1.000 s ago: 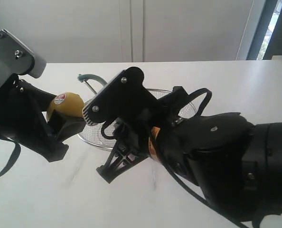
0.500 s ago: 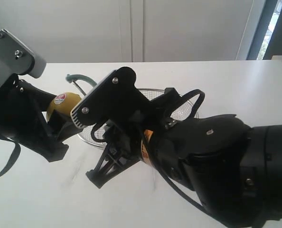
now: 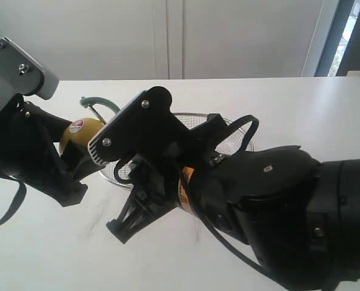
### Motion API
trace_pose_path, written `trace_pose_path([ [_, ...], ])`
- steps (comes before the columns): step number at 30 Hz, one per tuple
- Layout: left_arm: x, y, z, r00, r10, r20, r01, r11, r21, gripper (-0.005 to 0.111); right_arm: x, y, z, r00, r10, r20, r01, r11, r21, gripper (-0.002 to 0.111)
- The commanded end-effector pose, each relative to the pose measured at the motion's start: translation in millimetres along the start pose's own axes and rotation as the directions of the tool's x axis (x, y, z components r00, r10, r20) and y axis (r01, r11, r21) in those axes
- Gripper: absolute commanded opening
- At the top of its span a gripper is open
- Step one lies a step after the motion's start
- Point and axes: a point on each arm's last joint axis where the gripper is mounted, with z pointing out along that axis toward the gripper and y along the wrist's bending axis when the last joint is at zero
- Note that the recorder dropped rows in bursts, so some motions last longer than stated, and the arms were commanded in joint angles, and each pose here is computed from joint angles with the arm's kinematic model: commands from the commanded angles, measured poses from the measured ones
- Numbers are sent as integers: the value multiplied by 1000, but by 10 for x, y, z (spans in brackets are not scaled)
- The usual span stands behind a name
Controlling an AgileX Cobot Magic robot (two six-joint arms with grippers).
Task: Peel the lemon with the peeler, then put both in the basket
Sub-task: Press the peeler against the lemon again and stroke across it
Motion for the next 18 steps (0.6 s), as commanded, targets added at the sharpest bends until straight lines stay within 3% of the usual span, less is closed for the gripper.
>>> trace_pose_path([
  [1, -59, 18, -30, 999, -22, 36, 22, 1000, -9, 0, -28, 3, -9, 1000, 8, 12, -8, 1000, -9, 0],
  [18, -59, 18, -30, 999, -24, 36, 24, 1000, -9, 0, -45, 83, -100, 1000, -26, 8, 26, 997, 76, 0],
])
